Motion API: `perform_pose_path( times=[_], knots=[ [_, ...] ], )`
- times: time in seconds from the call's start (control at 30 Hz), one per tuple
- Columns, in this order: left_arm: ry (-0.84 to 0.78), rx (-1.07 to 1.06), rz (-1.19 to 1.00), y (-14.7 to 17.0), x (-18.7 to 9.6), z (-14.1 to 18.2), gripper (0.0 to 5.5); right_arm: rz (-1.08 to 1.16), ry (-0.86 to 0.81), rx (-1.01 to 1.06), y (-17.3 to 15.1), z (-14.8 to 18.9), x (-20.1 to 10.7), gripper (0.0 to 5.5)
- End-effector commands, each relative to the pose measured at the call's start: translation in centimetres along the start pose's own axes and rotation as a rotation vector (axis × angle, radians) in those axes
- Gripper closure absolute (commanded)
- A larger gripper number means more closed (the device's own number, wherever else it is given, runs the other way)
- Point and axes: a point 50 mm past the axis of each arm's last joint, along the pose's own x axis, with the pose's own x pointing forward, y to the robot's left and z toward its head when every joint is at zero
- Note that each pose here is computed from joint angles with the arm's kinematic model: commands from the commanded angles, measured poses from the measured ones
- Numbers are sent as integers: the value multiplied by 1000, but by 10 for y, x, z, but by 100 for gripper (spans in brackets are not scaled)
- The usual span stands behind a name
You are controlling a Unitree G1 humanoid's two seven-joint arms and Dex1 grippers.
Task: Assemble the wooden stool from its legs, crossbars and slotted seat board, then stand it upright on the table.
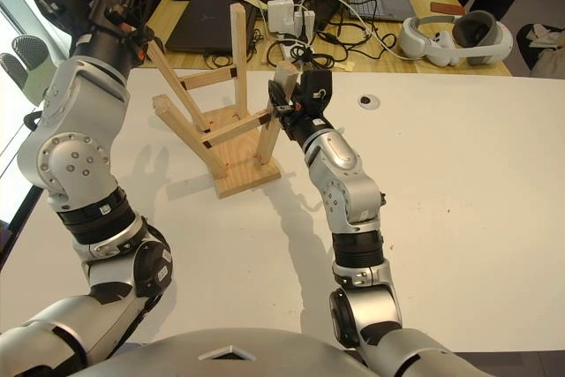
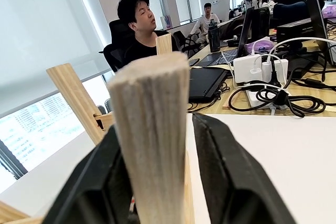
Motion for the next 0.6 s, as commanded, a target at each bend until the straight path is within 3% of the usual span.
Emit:
perform_pose_path(
  times=[0.03, 0.37, 0.6],
  knots=[
    [3, 1, -9, -2, 1, 1, 301, 31, -10, 6, 6, 6, 1, 316],
    [1, 2, -8, -2, 2, 2, 301, 26, 67, -14, 4, -8, -4, 297],
    [0, 4, -6, -1, 2, 3, 301, -29, 418, -131, -11, -52, -16, 297]
  ],
)
